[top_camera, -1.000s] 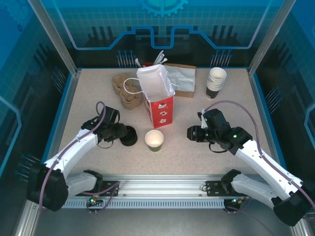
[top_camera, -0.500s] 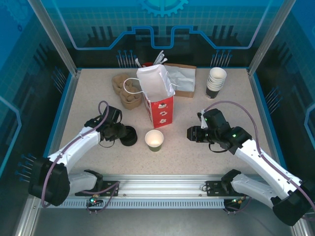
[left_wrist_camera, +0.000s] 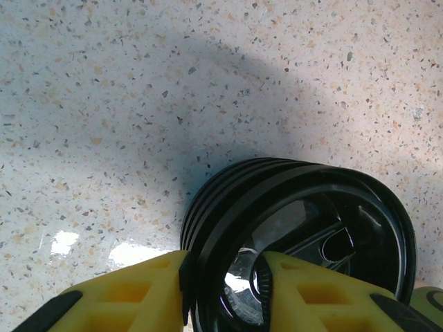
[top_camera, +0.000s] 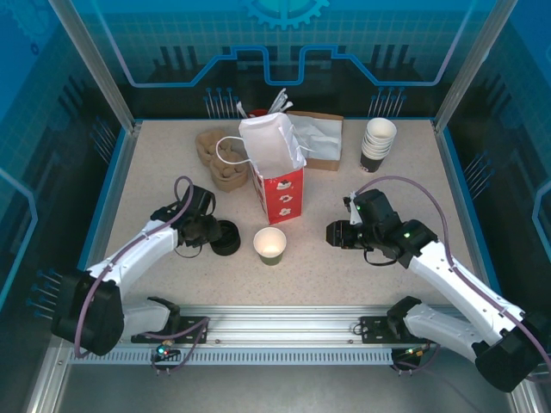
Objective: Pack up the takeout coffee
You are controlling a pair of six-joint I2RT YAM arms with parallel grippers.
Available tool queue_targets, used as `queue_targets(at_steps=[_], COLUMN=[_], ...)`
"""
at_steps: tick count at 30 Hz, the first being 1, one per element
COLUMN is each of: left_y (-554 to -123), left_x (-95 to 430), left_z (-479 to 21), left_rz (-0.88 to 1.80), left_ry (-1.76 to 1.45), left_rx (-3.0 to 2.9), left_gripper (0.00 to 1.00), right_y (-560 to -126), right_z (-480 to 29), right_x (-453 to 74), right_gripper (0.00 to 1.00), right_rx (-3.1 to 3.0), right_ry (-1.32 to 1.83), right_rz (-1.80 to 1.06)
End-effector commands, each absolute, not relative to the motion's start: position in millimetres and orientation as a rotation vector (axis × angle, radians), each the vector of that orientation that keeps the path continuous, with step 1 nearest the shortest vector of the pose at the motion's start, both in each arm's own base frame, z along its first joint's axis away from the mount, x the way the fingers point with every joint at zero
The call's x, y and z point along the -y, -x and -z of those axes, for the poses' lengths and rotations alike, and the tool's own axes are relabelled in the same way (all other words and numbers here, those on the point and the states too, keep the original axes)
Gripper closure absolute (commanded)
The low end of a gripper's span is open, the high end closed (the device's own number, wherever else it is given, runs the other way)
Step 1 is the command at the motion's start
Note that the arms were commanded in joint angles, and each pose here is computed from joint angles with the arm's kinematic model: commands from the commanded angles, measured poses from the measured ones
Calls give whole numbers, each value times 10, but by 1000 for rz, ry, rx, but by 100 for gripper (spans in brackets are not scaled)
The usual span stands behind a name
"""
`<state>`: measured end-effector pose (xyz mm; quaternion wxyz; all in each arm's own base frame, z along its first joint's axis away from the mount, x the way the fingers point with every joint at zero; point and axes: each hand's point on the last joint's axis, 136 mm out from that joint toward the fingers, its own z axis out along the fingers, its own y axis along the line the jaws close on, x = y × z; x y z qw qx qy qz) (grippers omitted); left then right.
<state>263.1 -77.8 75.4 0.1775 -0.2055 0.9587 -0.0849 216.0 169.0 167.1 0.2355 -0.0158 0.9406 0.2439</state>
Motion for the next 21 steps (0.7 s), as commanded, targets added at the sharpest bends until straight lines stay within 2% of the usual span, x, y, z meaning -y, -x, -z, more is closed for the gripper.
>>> queue_targets(at_steps=[1,9,21], left_y=[-2718,-2714,-2680], left_x=[803,798,820], left_z=[-811,-852,-1138], left_rz=[240,238,251], left_ry=[587,582,548], left_rx=[-2691,-2685,-2647], left_gripper=[67,79,85], right_y=[-2165,-2172,-2121], right_z=[-1656,-1684,-1888], right_x=[-1699,-1709,-1775], right_gripper=[61,62,66], right_rx=[-2580,-2576,-2542], right_ry=[59,65,105], right_rz=[-683,-689,-762])
